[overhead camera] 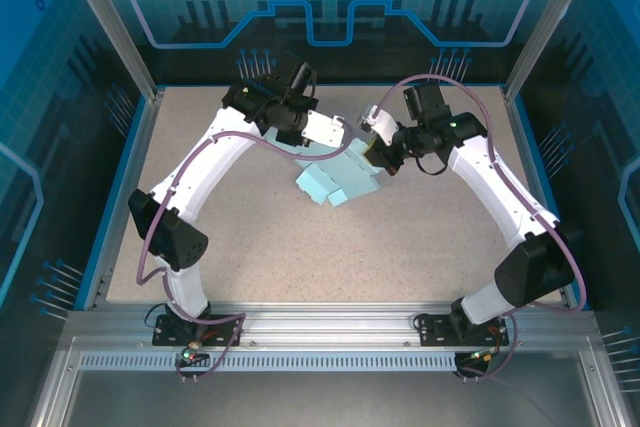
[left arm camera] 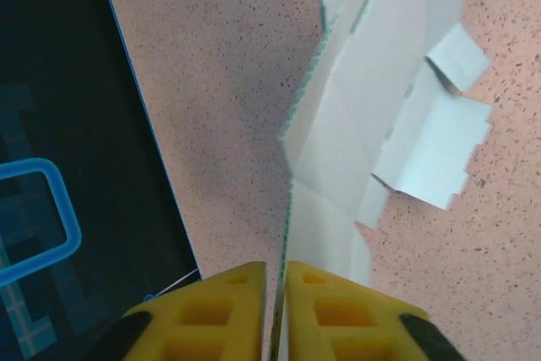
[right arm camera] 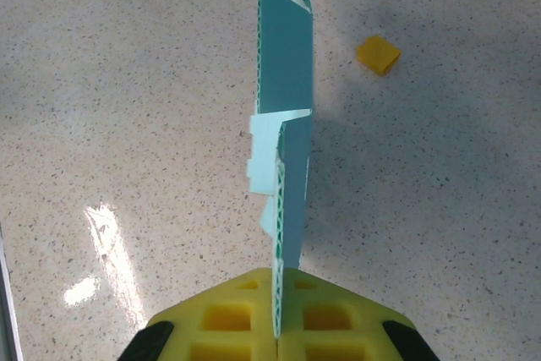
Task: Fold the paper box
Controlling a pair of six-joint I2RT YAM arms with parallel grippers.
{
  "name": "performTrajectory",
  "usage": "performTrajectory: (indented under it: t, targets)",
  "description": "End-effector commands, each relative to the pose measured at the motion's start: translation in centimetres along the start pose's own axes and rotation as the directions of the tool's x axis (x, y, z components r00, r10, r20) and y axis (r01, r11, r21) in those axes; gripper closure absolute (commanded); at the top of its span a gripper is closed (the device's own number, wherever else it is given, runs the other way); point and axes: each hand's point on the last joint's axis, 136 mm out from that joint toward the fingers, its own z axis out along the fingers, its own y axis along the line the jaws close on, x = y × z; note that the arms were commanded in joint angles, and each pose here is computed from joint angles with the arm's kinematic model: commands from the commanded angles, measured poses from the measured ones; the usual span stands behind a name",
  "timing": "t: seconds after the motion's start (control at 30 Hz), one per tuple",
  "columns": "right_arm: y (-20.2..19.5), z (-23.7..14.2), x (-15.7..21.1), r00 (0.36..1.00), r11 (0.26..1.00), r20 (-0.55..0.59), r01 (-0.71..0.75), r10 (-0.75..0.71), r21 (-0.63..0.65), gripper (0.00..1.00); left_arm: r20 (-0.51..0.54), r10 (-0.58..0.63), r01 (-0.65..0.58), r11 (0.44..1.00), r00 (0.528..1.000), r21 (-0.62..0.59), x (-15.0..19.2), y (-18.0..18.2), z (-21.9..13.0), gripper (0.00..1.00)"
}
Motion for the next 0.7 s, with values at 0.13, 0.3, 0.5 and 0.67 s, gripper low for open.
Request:
performTrajectory:
  t: [0.13,0.3,0.5,0.67]
  targets:
    - [-0.2,-1.3,-1.2,0.999,0.998,0.046,-0.012,0.009,0.058,0.9,-0.027,-0.019,0.018,0.999,0.999,-0.034,0.2,0.4,-1.1,0.99]
    - [-1.7,-3.7,-3.1,0.986,0.988,0.155,-0.083,0.062,0.133,0.58,-0.024,-0.118,0.116,0.991,0.993,-0.064,0.2,0.8,-2.6,1.0]
    - [-2.3,-7.6,-5.2,0.939,0.98,0.329,-0.147,0.097,0.132,0.32,0.044,-0.332,0.335,0.938,0.942,-0.091,-0.2,0.9,-5.1,1.0]
    - [-3.5,-10.0,-5.1,0.887,0.972,0.447,-0.193,0.116,0.131,0.25,0.18,-0.605,0.623,0.779,0.775,-0.064,-0.5,0.8,-7.5,1.0]
